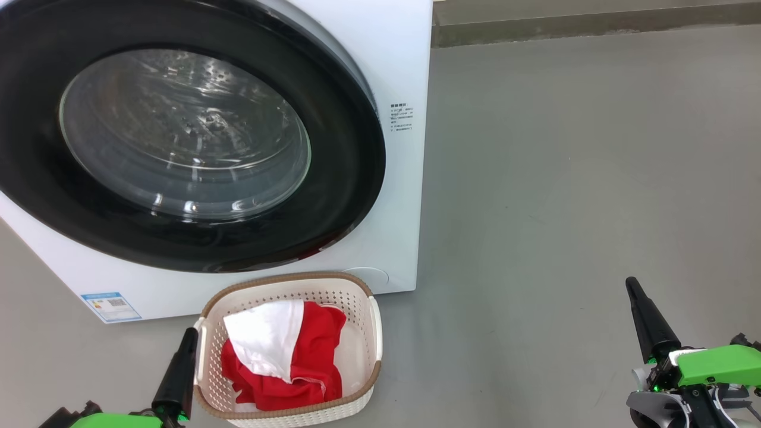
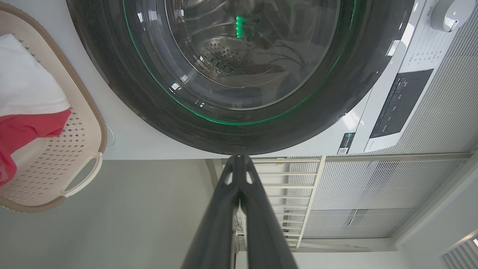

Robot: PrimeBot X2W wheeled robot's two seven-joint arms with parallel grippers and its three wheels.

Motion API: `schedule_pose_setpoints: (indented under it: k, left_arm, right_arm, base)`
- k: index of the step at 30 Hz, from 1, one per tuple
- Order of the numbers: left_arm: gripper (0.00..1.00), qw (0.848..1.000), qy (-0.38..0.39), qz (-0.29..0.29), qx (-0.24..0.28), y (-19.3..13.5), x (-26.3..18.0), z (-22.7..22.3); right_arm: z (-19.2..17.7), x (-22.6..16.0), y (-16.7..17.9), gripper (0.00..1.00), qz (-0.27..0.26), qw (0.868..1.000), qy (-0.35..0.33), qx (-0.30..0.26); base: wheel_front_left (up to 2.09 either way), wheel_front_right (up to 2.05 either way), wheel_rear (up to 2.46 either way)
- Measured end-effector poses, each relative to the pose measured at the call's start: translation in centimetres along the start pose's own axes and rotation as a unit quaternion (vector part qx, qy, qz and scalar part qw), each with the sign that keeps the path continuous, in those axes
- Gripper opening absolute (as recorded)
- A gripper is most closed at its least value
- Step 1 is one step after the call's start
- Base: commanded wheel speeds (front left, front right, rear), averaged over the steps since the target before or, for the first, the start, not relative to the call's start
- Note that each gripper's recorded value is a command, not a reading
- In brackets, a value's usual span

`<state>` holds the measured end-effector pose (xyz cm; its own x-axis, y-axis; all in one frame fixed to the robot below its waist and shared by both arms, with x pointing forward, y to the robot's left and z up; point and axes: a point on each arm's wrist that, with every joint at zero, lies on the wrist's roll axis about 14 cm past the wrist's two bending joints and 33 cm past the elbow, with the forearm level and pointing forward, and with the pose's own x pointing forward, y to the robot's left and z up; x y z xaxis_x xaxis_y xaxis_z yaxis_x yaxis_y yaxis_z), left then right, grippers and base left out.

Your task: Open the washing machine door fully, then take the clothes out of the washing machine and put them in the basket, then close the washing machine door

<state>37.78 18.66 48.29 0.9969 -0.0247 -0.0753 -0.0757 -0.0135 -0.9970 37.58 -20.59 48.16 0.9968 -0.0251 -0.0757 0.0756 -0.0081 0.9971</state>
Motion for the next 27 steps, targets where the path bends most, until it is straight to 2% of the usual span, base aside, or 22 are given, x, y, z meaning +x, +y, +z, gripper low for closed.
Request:
schedule_pose_setpoints:
  k: [27]
  left_arm:
    - [0.00, 1.000, 0.001, 0.000, -0.001, 0.00, -0.01, 0.03]
  right_arm:
    - [-0.01, 0.00, 0.00, 0.00, 0.000, 1.000, 0.000, 0.001]
  base:
    - [0.00, 0.00, 0.00]
